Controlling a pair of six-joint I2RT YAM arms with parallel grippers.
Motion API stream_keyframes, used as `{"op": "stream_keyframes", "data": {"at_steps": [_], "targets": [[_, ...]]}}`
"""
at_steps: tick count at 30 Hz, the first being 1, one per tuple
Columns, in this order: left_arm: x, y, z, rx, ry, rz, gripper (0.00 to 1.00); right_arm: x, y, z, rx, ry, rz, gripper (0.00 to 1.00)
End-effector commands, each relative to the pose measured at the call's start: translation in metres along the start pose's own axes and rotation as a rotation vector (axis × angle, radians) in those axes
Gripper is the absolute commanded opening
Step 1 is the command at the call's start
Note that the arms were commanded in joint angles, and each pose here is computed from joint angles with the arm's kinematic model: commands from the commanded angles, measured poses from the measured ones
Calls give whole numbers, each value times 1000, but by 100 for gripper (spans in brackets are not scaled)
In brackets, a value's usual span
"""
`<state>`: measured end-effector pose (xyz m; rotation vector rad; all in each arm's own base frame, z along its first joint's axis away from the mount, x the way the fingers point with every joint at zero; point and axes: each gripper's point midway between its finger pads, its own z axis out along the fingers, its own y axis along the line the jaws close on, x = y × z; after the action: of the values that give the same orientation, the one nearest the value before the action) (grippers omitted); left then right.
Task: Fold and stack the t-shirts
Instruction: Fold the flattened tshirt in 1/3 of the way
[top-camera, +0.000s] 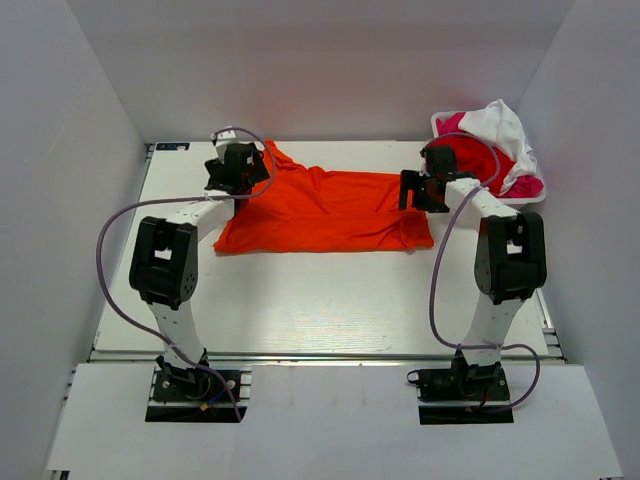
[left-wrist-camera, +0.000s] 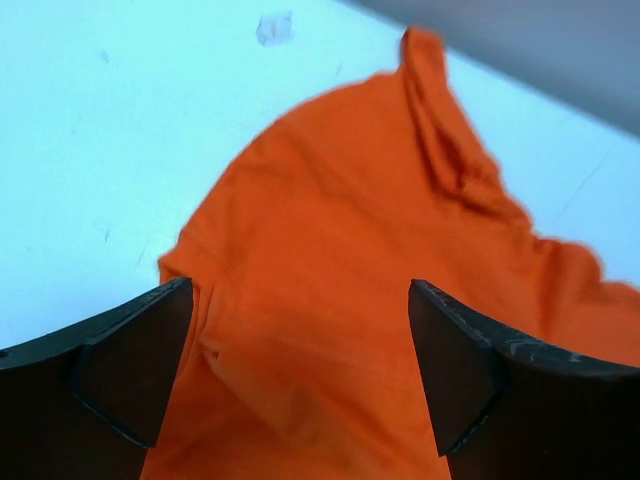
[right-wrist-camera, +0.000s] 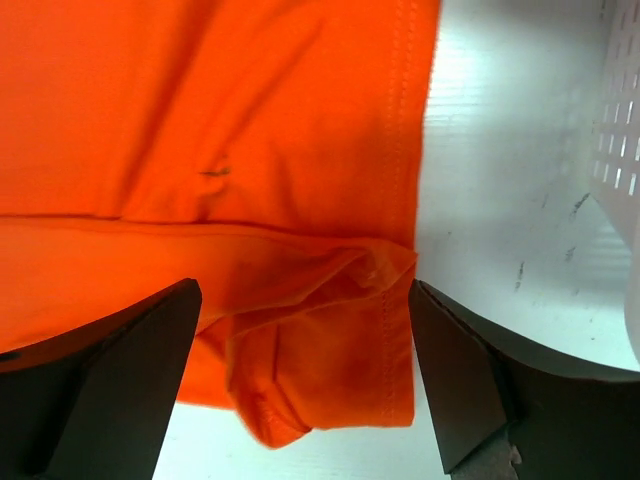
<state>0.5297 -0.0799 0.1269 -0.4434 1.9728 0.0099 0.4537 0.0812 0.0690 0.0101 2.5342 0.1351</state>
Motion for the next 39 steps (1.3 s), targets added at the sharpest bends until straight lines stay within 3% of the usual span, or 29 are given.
{"op": "stream_keyframes", "data": {"at_steps": [1, 4, 11, 14, 27, 31, 39], "targets": [[-63, -20, -14, 51, -88, -15, 99, -27, 20, -39, -109, -108, -49, 90], [-57, -31, -21, 113, -10, 44, 99, -2, 26, -42, -145, -32, -81, 90], [31, -66, -55, 415, 270, 132, 99, 49, 6, -32, 18, 96, -165, 90], [62, -60, -60, 435, 350, 113, 99, 58, 4, -27, 70, 130, -218, 90], [143, 1, -40, 201, 507, 120, 99, 55, -17, 2, 284, 107, -181, 90], [151, 22, -36, 118, 509, 138, 99, 43, -40, -6, 418, 50, -124, 90], [168, 52, -36, -12, 542, 180, 99, 33, -67, -21, 472, 27, -106, 90]]}}
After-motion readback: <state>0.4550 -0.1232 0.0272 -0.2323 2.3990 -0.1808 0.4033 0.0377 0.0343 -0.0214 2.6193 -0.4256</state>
